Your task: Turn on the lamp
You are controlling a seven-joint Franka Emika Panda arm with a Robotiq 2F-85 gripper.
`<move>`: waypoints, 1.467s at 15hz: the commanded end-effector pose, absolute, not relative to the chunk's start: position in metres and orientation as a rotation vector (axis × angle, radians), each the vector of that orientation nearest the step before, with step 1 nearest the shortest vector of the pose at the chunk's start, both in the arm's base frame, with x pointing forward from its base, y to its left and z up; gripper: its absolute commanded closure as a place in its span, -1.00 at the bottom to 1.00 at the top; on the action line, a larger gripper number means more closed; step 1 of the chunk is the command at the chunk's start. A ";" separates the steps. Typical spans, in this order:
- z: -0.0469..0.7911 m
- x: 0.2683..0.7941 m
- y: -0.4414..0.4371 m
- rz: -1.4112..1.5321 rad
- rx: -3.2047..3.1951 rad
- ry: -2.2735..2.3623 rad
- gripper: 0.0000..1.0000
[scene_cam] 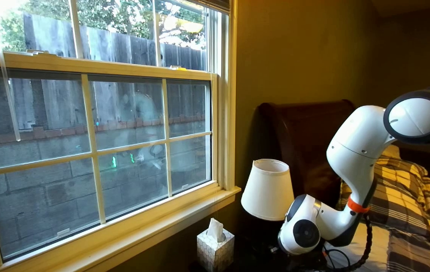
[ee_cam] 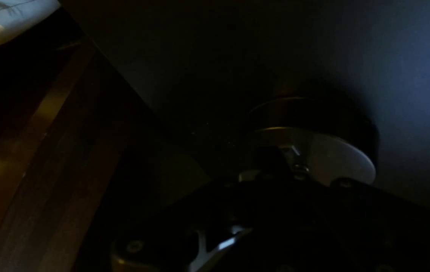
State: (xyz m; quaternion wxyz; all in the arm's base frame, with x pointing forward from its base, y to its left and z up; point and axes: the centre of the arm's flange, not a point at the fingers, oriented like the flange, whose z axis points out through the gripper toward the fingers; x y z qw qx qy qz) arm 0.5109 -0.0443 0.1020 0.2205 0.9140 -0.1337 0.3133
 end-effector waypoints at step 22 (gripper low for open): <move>0.097 0.527 -0.055 1.059 2.478 -0.356 0.98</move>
